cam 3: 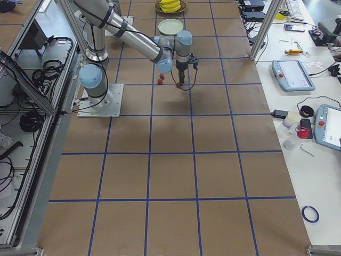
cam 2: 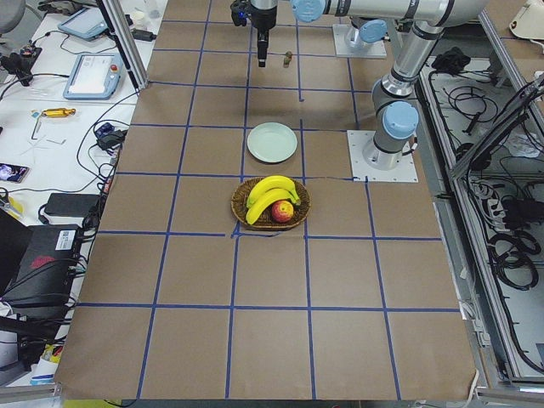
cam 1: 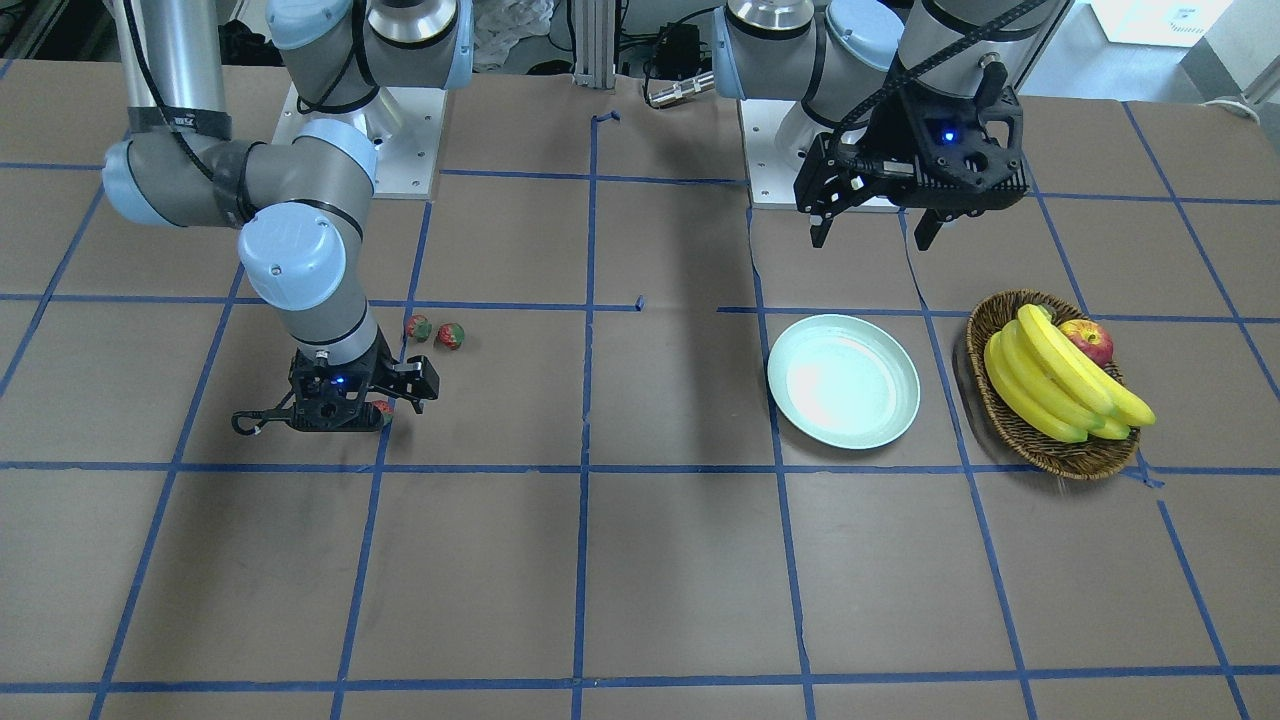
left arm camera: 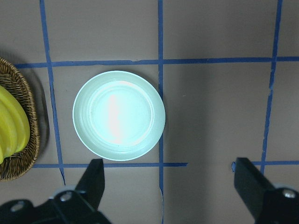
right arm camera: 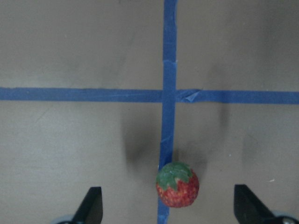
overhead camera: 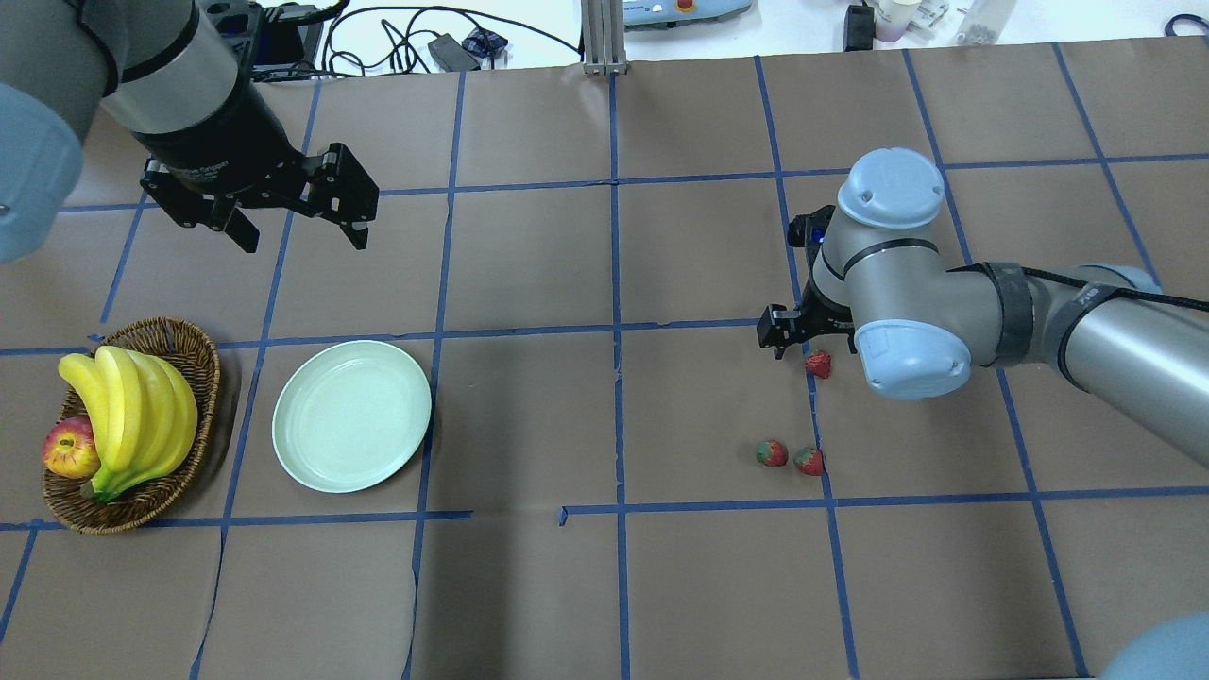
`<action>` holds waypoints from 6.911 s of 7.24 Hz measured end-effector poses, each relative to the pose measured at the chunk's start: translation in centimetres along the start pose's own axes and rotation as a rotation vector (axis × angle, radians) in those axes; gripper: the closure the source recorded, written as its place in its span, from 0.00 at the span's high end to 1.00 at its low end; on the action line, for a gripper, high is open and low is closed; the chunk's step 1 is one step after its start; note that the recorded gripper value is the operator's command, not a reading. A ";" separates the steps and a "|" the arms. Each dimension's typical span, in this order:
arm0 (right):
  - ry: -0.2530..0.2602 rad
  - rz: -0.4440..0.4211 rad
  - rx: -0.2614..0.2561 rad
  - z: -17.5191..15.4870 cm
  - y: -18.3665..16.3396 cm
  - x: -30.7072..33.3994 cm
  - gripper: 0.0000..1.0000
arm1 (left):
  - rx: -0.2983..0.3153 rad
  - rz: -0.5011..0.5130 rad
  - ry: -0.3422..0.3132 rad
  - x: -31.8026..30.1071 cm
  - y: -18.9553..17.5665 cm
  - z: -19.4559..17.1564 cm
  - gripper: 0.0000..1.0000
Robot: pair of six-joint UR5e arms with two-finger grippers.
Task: Collect all strawberries into plate
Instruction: 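Reach the right gripper down and grasp the strawberry farthest from the robot, then carry the strawberry toward the plate and release it on the table, then move the right gripper back and grasp a second strawberry, then carry the second strawberry toward the plate and release it beside the first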
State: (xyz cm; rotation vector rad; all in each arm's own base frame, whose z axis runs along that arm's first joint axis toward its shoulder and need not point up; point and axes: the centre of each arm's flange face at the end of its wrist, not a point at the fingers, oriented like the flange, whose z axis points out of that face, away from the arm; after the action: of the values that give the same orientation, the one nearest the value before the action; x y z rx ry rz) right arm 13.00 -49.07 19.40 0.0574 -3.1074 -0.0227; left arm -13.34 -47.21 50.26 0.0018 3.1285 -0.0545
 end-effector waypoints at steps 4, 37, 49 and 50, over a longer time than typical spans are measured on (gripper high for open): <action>0.006 0.000 0.008 1.4 0.8 0.8 0.12 | 0.001 -0.001 0.000 0.0 0.0 -0.1 1.00; 0.043 0.120 -0.242 2.4 7.3 -8.8 0.00 | -0.010 -0.001 0.000 0.6 0.4 0.5 1.00; -0.161 0.062 -0.042 -1.0 5.1 -31.2 1.00 | -0.008 0.002 -0.001 0.7 0.4 0.4 1.00; -0.158 0.062 -0.046 -0.6 5.1 -31.3 1.00 | -0.008 0.002 -0.001 0.7 0.4 0.4 1.00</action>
State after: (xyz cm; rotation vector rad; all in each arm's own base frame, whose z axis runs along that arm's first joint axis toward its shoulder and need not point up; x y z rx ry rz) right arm 44.06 -42.79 19.03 -0.0434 -3.2631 -0.1014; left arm -14.05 -46.80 49.80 0.0054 3.1275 -0.0419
